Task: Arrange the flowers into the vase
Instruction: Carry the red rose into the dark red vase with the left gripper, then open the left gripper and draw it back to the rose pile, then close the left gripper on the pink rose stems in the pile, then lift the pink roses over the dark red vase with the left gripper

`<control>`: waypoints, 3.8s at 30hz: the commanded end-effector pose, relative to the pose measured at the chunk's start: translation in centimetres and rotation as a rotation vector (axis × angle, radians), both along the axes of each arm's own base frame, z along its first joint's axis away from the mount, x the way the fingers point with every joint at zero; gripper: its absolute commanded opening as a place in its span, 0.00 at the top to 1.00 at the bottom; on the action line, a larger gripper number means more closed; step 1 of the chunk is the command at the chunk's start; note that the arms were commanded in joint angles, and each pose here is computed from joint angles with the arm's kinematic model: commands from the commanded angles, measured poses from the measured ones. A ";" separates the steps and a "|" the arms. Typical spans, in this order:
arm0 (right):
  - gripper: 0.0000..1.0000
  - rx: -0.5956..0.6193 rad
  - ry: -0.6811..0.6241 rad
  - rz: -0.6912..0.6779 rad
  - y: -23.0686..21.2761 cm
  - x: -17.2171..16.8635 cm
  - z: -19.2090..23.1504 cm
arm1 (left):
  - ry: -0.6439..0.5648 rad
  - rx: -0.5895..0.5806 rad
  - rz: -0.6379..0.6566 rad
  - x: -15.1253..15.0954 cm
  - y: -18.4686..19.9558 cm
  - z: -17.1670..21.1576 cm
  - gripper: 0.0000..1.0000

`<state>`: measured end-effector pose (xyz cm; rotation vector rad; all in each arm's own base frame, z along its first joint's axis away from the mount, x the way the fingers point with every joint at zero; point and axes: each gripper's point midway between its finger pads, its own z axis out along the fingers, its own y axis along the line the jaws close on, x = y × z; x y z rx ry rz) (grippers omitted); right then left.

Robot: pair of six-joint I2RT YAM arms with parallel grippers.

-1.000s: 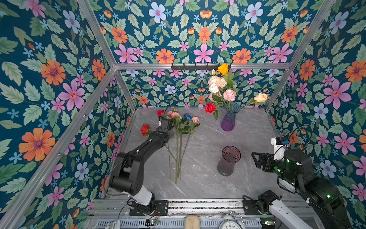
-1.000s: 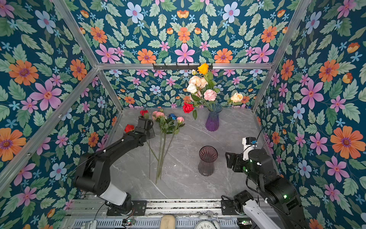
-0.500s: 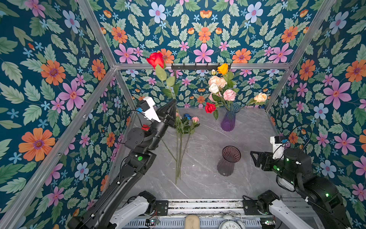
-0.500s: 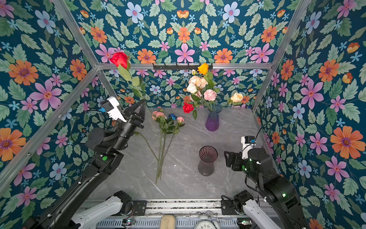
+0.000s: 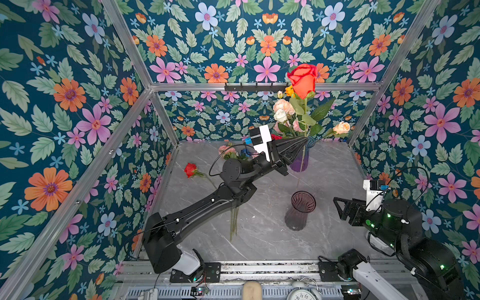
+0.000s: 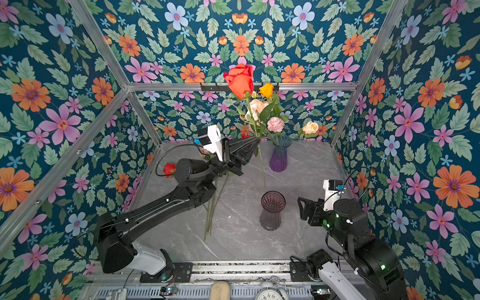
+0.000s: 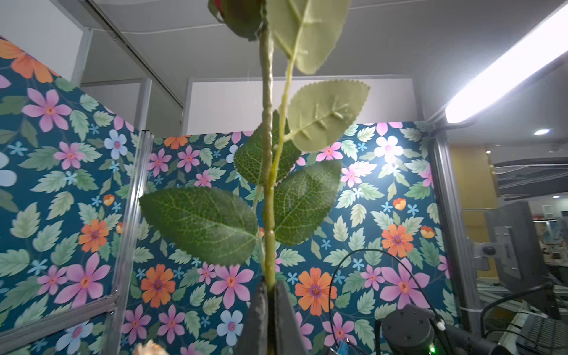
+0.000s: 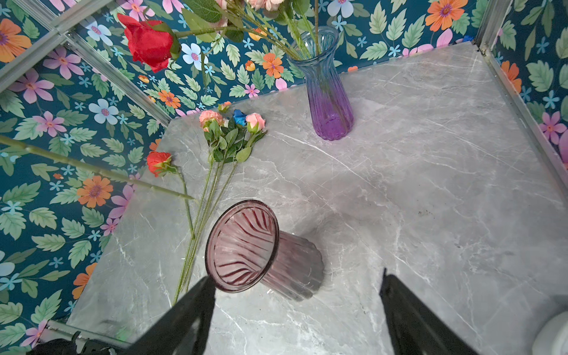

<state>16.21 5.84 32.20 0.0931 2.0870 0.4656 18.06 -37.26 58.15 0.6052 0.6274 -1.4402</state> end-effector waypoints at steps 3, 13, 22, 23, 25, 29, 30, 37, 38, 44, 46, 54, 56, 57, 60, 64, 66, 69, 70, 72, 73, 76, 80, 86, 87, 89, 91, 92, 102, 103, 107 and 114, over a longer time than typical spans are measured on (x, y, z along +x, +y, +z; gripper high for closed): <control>0.15 -0.025 -0.015 -0.024 -0.8 -0.4 0.4 | -0.009 -0.053 -0.066 -0.4 -0.4 0.3 1.00; 0.14 -0.048 -0.018 -0.018 -1.0 -0.6 0.2 | 0.070 0.044 -0.063 0.2 -1.5 -8.8 1.00; 0.14 -0.041 0.026 -0.004 -0.6 -0.5 -1.5 | 0.173 0.091 -0.123 0.6 -2.1 -15.7 0.58; 0.14 -0.038 0.027 -0.004 -0.5 -0.5 -1.6 | 0.186 0.099 -0.119 0.7 -2.1 -16.1 0.35; 0.14 -0.032 0.035 -0.003 -0.4 -0.4 -1.8 | 0.212 0.127 -0.084 1.2 -1.9 -16.8 0.01; 0.14 -0.022 0.034 -0.001 -0.1 -0.1 -1.8 | 0.247 0.263 -0.015 1.8 -1.5 -18.6 0.00; 0.14 -0.022 0.033 -0.002 -0.1 0.0 -1.8 | 0.270 0.322 0.003 1.9 -1.2 -19.7 0.00; 0.14 -0.026 0.040 0.010 0.6 1.1 -2.4 | 0.347 0.809 0.133 1.2 1.1 -29.2 0.00; 0.14 -0.022 0.042 0.016 0.9 1.3 -2.5 | 0.359 0.849 0.160 1.2 1.9 -29.9 0.00; 0.14 -0.005 0.057 0.032 1.8 2.4 -3.3 | 0.436 0.965 0.284 1.8 6.3 -30.3 0.00; 0.15 -0.001 0.059 0.036 2.1 2.7 -3.3 | 0.449 1.010 0.305 1.9 7.3 -30.6 0.00; 0.15 -0.001 0.060 0.041 2.4 3.1 -3.4 | 0.758 1.027 0.531 6.1 14.7 -35.2 0.06; 0.15 0.000 0.063 0.043 2.4 3.1 -3.6 | 0.879 0.985 0.567 7.9 17.0 -36.7 0.12; 0.15 -0.001 0.064 0.044 2.4 3.1 -3.6 | 0.956 0.968 0.633 9.2 18.6 -37.7 0.12; 0.15 0.000 0.060 0.044 2.3 2.9 -3.6 | 1.159 0.989 0.799 12.5 22.7 -40.8 0.09; 0.15 0.008 0.055 0.048 2.4 2.8 -3.3 | 1.320 1.103 0.806 16.7 23.2 -45.0 0.34; 0.15 0.021 0.049 0.052 2.5 2.7 -3.0 | 1.354 1.139 0.771 18.8 22.5 -47.1 0.53; 0.15 0.019 0.043 0.050 2.2 2.2 -2.8 | 1.372 1.183 0.833 21.2 22.9 -49.0 0.50; 0.15 0.016 0.039 0.046 2.0 2.0 -2.6 | 1.372 1.189 0.859 21.9 23.2 -49.3 0.50; 0.15 0.008 0.032 0.041 1.6 1.5 -2.4 | 1.370 1.200 0.877 23.0 23.4 -50.1 0.50; 0.14 0.005 0.029 0.038 1.4 1.4 -2.4 | 1.374 1.204 0.875 23.4 23.3 -50.5 0.50; 0.14 0.002 0.017 0.031 1.0 0.9 -2.2 | 1.392 1.238 0.886 24.3 23.4 -52.2 0.51; 0.14 -0.004 0.006 0.023 0.6 0.5 -1.9 | 1.412 1.257 0.839 24.8 22.6 -53.9 0.58; 0.14 -0.001 -0.002 0.017 0.4 0.2 -1.9 | 1.412 1.258 0.804 24.6 22.1 -54.4 0.70; 0.14 0.002 0.000 0.019 0.4 0.2 -1.9 | 1.407 1.258 0.797 24.6 22.0 -54.5 0.73; 0.14 0.007 0.001 0.022 0.5 0.2 -1.9 | 1.398 1.259 0.783 24.5 21.8 -54.5 0.81; 0.14 0.009 0.000 0.023 0.5 0.1 -1.8 | 1.376 1.245 0.750 24.4 21.2 -54.3 0.82; 0.14 0.010 -0.001 0.023 0.5 0.1 -1.8 | 1.366 1.240 0.735 24.3 21.0 -54.3 0.82; 0.14 0.010 -0.009 0.014 -0.1 -0.9 -1.2 | 1.317 1.102 0.712 23.7 20.8 -49.0 1.00; 0.14 0.009 -0.010 0.011 -0.2 -0.9 -1.2 | 1.292 1.068 0.753 23.6 21.3 -47.1 1.00; 0.14 0.011 -0.016 0.010 -0.3 -1.1 -1.0 | 1.092 0.844 0.943 22.3 24.0 -35.0 1.00; 0.14 0.047 -0.011 0.034 0.8 -0.2 -1.3 | 0.427 0.283 0.694 10.3 22.4 -9.5 1.00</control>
